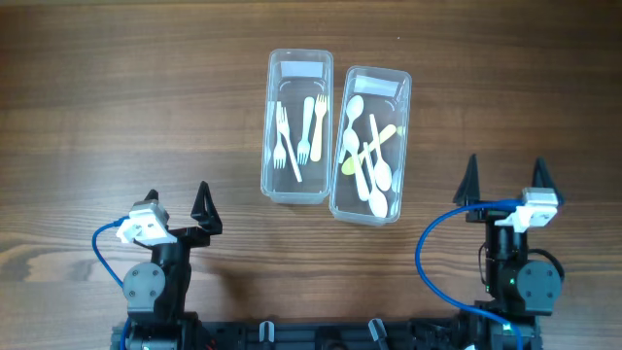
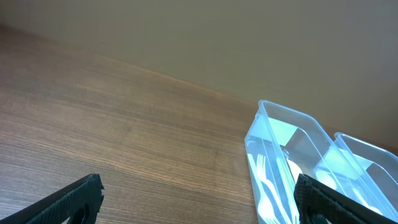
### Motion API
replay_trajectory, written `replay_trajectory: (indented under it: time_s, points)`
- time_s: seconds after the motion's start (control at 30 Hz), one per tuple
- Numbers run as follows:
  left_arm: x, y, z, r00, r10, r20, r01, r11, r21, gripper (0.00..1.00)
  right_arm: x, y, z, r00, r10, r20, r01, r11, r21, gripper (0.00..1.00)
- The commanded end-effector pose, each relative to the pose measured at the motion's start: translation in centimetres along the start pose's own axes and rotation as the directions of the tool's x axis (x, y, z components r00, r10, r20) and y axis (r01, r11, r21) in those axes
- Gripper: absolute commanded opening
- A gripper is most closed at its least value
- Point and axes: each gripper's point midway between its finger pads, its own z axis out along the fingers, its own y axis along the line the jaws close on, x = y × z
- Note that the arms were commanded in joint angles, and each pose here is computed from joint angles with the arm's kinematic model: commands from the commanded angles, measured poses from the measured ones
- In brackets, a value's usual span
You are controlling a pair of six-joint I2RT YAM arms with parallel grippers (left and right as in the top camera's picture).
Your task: Pack container
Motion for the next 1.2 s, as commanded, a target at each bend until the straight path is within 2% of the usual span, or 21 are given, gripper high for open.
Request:
replay_trajectory:
  time_s: [0.0,0.13,0.57,1.17]
  points:
    - [0.1,0.3,0.0,1.0,0.023,0.006,-0.023,1.0,-0.01,1.0,1.0,0.5,-0.3,1.0,-0.01,-0.001,0.01,1.0,-0.022,1.0]
    - [0.1,0.3,0.0,1.0,0.023,0.006,-0.023,1.0,-0.01,1.0,3.4,0.6,-0.6,0.997,0.04,-0.059,-0.042,0.999,-0.024,1.0]
    - [0.1,0.3,0.0,1.0,0.023,0.006,-0.023,1.0,-0.01,1.0,6.0,0.7,-2.0,0.986,0.038,-0.162,-0.043,0.999,-0.027,1.0]
    - [0.1,0.3,0.0,1.0,0.023,0.006,-0.023,1.0,-0.01,1.0,6.0,0.8,-2.0,0.987,0.007,-0.162,-0.013,0.999,-0.036,1.0]
